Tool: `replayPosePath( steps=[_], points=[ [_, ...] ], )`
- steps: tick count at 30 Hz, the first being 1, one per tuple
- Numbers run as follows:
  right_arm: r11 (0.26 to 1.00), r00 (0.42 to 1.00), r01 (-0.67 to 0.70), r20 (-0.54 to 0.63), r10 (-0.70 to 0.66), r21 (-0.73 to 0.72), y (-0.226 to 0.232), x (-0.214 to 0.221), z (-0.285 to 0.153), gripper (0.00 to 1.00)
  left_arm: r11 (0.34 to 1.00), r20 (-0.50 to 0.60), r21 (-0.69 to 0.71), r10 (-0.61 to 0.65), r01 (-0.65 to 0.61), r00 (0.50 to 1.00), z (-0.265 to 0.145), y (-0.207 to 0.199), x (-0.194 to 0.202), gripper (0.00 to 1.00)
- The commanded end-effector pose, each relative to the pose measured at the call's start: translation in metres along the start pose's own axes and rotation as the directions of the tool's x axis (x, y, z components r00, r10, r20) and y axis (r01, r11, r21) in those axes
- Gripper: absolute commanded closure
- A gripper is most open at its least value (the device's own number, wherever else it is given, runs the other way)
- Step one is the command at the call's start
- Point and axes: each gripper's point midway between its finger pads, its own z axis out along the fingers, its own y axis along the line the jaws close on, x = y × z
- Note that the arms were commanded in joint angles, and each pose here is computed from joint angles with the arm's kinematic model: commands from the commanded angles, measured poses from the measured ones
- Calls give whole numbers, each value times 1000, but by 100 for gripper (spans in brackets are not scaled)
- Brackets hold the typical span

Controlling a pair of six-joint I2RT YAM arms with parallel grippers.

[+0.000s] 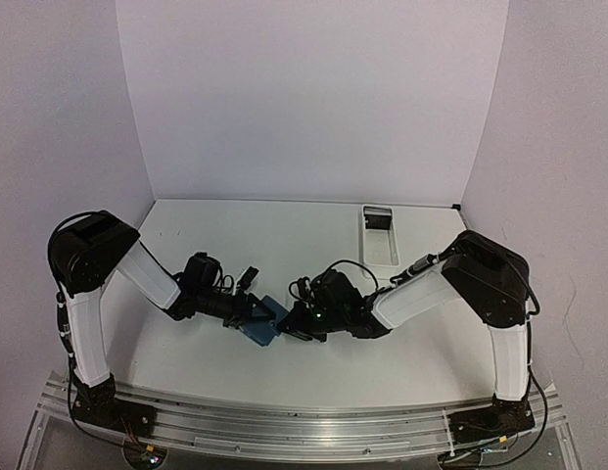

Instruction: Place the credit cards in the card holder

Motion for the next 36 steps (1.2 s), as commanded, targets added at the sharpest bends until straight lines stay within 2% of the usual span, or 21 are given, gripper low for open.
replayPosePath(
  steps=[1,4,6,11,13,16,17,25,29,33,36],
  points=[
    [999,1000,-23,4,23,37,-7,3,0,94,944,14,-240,-229,225,973,-13,68,34,58],
    [999,999,-31,12,31,31,-4,0,1,95,948,43,-204,-242,246,969,-17,62,27,54],
    [998,999,-53,16,52,35,-5,-1,2,96,964,28,-139,-223,225,974,-16,49,26,46],
    [997,997,-73,29,71,38,-5,-4,4,97,977,8,-82,-197,197,980,-21,39,33,39],
    [996,996,-78,40,76,40,-5,-7,4,98,987,-6,-38,-155,155,988,-22,30,35,32],
    [995,995,-88,41,86,38,-4,-7,5,98,997,-44,8,-82,83,996,-21,22,41,15],
    [995,995,-89,39,88,34,-3,-8,6,98,998,-52,3,-70,70,996,-21,24,42,14],
    [995,995,-95,41,95,13,6,-13,12,100,998,-87,-67,-10,4,996,-7,35,47,22],
    [994,993,-113,47,112,11,7,-15,12,100,996,-84,-90,-13,5,996,-5,39,47,30],
    [994,993,-106,56,105,7,10,-18,12,100,993,-79,-120,-4,-5,997,-3,43,45,43],
    [994,993,-106,52,105,7,9,-16,11,100,992,-80,-128,4,-14,997,-3,45,45,48]
  ],
)
